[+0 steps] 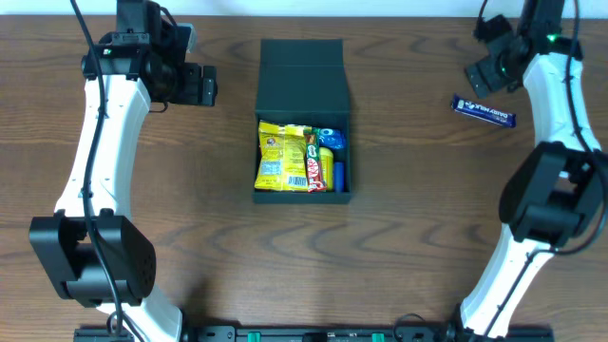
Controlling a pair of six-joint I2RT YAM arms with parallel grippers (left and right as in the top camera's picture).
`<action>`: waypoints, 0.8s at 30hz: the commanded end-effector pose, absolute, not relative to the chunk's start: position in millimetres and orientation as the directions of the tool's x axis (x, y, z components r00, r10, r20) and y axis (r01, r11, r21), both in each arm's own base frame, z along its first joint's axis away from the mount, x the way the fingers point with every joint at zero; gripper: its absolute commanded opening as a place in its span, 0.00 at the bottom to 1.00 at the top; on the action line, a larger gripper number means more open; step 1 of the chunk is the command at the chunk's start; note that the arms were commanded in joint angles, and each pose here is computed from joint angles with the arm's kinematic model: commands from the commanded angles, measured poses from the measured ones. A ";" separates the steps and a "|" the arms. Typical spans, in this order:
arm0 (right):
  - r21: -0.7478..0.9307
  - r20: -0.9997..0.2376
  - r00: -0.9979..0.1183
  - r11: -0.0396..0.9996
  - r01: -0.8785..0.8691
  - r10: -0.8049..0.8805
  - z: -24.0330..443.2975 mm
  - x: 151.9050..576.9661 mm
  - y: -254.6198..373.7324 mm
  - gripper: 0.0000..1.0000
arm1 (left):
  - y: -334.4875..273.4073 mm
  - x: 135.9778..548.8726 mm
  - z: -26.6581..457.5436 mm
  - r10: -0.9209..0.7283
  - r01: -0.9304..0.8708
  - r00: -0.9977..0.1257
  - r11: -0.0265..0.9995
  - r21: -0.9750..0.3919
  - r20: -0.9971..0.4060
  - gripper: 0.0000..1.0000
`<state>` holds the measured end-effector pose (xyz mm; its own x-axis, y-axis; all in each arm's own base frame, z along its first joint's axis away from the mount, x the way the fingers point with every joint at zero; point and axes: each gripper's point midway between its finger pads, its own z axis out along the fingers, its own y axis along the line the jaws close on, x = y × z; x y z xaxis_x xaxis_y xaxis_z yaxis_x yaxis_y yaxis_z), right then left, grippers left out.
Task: Pack container
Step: 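Move the right gripper to the blue candy bar on the right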
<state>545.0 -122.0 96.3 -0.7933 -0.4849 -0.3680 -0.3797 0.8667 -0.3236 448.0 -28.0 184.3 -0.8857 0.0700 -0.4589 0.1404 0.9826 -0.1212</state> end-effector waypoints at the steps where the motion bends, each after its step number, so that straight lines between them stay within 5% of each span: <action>1: -0.315 -0.302 -0.761 0.814 -0.488 -0.574 56.8 545.1 -127.0 0.98 | -28.3 449.6 204.0 0.030 0.113 -0.868 0.984 -0.139 -0.495 0.95; 13: -0.226 -0.270 -0.763 0.809 -0.543 -0.587 4.2 538.3 -122.7 0.97 | -28.3 449.6 204.0 -0.049 0.044 -0.874 0.983 -0.178 -0.483 0.95; 24: -0.126 -0.375 -0.789 0.870 -0.476 -0.486 31.7 538.0 -105.5 0.95 | -28.1 449.7 204.0 -0.073 0.022 -0.875 0.982 -0.190 -0.479 0.95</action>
<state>536.2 -117.1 23.5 -0.7846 -0.5322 -0.3179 -0.4983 0.8465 -0.1874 447.9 -28.6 184.3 -0.8965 -0.0521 -0.4399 0.0311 0.9832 -0.1797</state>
